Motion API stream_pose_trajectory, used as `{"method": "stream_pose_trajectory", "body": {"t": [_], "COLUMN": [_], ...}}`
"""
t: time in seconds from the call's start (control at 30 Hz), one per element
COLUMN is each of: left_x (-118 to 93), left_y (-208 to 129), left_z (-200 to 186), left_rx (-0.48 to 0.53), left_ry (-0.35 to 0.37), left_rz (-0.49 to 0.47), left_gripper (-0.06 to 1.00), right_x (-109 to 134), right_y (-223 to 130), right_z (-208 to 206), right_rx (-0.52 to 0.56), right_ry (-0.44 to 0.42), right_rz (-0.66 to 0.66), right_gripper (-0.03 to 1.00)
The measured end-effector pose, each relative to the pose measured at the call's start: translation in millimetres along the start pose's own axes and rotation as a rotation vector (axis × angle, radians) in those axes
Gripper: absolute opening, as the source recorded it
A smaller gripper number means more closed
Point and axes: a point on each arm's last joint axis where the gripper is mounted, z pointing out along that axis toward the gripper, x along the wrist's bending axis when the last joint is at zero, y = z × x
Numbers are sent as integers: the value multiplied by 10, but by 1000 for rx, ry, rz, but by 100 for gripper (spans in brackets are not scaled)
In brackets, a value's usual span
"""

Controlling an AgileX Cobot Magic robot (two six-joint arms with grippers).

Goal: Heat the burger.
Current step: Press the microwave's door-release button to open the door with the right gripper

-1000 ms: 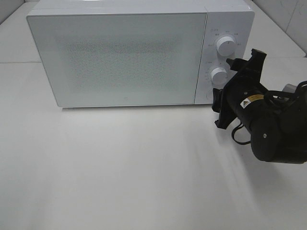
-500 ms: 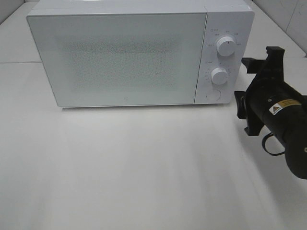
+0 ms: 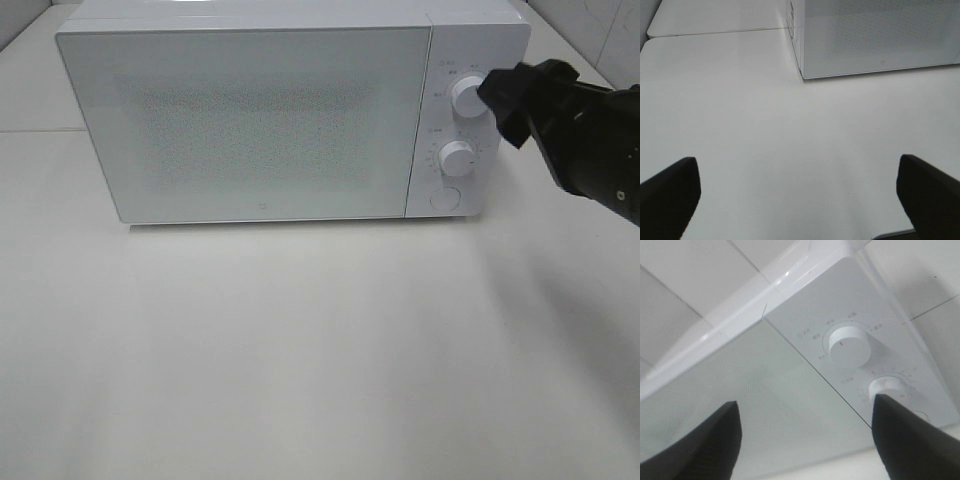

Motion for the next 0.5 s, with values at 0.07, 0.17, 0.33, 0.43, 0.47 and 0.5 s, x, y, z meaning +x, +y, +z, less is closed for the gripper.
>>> {"method": "stream_pose_trajectory", "body": {"t": [0.07,0.17,0.33,0.43,0.47,0.5], "left_x": [0,0,0,0,0,0], "left_y": [0,0,0,0,0,0], "left_z": [0,0,0,0,0,0], "left_rx": [0,0,0,0,0,0], "left_ry": [0,0,0,0,0,0], "left_rz": [0,0,0,0,0,0], "left_gripper": [99,99,99,99,99,99], "right_x": [22,123,248,312,296,296], "right_y": [14,38,72,190,246,246], "right_z": [-43,-179,-243,-219,-192,-192], "right_rx": [28,190,354,467,485,485], "right_ry": [5,41,96,100,79,79], "right_rz": [-72,-334,-505,-575,-566,-566], "right_gripper": [71,71,71,71,71,71]}}
